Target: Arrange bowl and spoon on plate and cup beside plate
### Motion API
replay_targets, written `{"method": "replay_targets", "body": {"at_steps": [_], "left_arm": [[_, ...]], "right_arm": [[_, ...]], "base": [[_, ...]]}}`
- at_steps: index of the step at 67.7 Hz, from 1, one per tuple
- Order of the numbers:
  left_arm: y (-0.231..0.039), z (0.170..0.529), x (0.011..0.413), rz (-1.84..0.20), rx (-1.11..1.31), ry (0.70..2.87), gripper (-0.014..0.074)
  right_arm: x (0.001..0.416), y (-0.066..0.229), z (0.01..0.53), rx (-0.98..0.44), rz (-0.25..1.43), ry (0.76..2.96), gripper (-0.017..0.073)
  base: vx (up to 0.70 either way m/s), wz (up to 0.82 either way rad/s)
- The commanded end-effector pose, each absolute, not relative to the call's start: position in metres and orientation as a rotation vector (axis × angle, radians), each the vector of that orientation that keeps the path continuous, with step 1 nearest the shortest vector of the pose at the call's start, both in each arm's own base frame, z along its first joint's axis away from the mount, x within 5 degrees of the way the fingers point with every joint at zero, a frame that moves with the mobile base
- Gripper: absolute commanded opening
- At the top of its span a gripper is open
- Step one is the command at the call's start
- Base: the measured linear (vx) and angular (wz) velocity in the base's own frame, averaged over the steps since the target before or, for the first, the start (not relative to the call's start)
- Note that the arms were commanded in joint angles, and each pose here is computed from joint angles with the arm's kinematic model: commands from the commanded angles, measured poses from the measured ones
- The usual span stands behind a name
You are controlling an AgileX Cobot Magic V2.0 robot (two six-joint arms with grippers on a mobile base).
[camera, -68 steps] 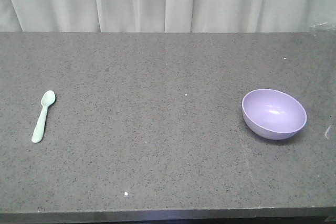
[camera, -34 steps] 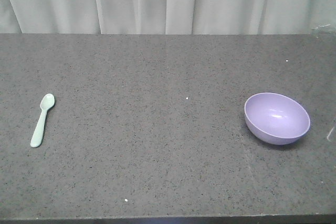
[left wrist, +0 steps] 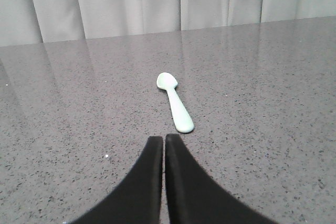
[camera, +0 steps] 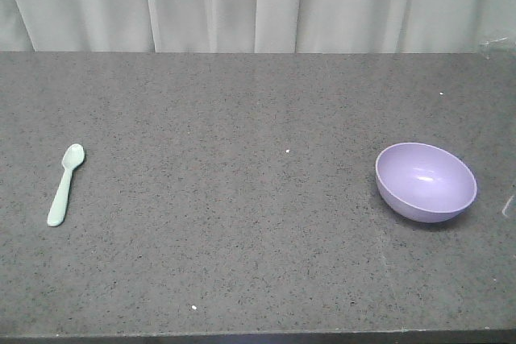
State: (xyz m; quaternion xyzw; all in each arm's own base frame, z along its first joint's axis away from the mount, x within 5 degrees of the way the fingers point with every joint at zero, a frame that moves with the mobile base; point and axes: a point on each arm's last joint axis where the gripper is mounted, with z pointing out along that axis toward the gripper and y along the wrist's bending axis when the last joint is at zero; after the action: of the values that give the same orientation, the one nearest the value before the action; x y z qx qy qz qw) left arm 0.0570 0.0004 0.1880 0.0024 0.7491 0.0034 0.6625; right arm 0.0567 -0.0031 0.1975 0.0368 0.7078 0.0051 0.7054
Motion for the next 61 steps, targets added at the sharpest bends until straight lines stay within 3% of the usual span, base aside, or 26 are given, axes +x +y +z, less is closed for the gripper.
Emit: {"method": "replay_targets", "body": {"at_steps": [1,61], "left_arm": [[0.0001,0.1961,0.0585,-0.006,-0.005,1.630,-0.0006],[0.0001,0.1961,0.0585,-0.006,-0.005,1.630,-0.0006]], "right_arm": [[0.0559,-0.0020,0.2036,0.061,0.007,1.493,-0.0003],[0.0559,-0.0020,0.2036,0.061,0.007,1.493,-0.0003]], "base": [[0.00,0.00],[0.00,0.00]]}}
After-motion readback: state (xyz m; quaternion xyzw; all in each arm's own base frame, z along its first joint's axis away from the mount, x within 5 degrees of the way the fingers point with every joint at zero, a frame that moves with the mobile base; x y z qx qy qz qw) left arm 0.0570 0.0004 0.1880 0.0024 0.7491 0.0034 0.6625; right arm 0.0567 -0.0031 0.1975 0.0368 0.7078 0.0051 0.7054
